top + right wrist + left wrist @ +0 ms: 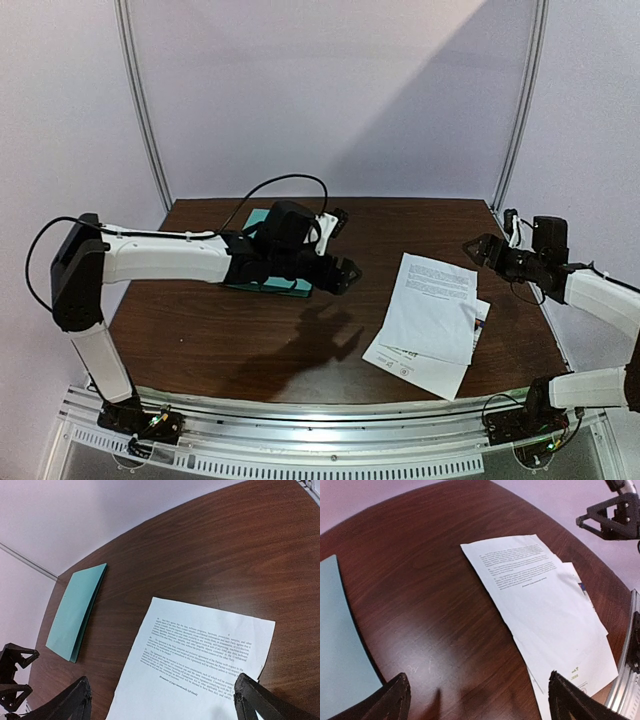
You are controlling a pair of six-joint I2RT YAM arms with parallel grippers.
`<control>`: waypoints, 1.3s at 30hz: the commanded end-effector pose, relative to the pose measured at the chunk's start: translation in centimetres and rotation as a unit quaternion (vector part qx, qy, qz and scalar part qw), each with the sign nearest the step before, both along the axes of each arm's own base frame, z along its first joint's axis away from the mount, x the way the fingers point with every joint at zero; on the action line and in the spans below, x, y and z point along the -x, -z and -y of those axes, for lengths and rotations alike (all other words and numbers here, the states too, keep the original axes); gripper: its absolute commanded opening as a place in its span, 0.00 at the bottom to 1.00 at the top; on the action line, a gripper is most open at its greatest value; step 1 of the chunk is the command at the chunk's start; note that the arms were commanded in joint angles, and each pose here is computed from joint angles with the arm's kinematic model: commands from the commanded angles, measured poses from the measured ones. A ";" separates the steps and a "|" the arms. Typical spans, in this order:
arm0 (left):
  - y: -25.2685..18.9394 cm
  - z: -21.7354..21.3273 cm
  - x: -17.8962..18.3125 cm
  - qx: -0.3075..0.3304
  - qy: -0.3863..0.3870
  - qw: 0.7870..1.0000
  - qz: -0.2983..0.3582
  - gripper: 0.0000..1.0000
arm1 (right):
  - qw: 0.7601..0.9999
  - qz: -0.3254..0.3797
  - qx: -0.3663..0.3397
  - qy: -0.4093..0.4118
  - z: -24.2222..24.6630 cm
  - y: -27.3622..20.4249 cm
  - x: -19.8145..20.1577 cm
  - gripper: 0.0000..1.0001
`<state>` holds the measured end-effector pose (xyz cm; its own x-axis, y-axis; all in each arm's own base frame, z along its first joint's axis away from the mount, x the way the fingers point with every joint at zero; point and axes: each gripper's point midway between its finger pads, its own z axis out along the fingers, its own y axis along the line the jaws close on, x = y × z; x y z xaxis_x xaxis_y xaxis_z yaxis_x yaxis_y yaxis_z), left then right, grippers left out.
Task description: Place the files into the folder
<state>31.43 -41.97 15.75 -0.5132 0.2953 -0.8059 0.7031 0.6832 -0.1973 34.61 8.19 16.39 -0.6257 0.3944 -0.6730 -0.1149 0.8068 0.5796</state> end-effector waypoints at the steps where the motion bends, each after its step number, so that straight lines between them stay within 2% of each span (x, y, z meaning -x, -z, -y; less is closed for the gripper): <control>1: 0.3 1.9 0.8 -0.019 0.016 1.000 0.013 0.96 | 0.998 -0.053 0.014 0.023 1.0 1.0 0.2 0.99; 6: 0.9 1.2 0.5 -0.107 -0.014 0.992 0.060 0.98 | 0.997 -0.073 0.017 0.016 0.9 1.8 0.7 0.99; 13: 1.5 -4.1 -1.3 -0.236 -0.103 0.959 0.121 0.99 | 0.997 -0.069 0.002 -0.025 -0.5 1.9 1.3 0.99; 16: 2.2 -5.7 -1.5 -0.298 -0.113 0.939 0.129 0.99 | 0.997 -0.067 -0.004 -0.030 -0.7 2.1 1.3 0.99; 22: 3.2 -9.7 -1.9 -0.415 -0.139 0.885 0.159 0.99 | 0.996 -0.079 -0.012 -0.040 -1.1 2.7 1.2 0.99; 29: 4.4 -9.9 -1.0 -0.461 -0.113 0.861 0.182 0.99 | 0.995 -0.083 -0.024 -0.057 -1.7 3.2 1.3 0.99; 39: 5.2 -9.9 0.1 -0.466 -0.072 0.858 0.205 0.99 | 0.993 -0.079 -0.037 -0.076 -2.4 3.5 1.7 0.99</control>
<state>32.09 -31.75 10.61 -0.3822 0.8390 -0.3872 0.4596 0.5361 0.7080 33.28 10.14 13.53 -0.7685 0.3441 -0.5395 -0.1137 0.7563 0.6443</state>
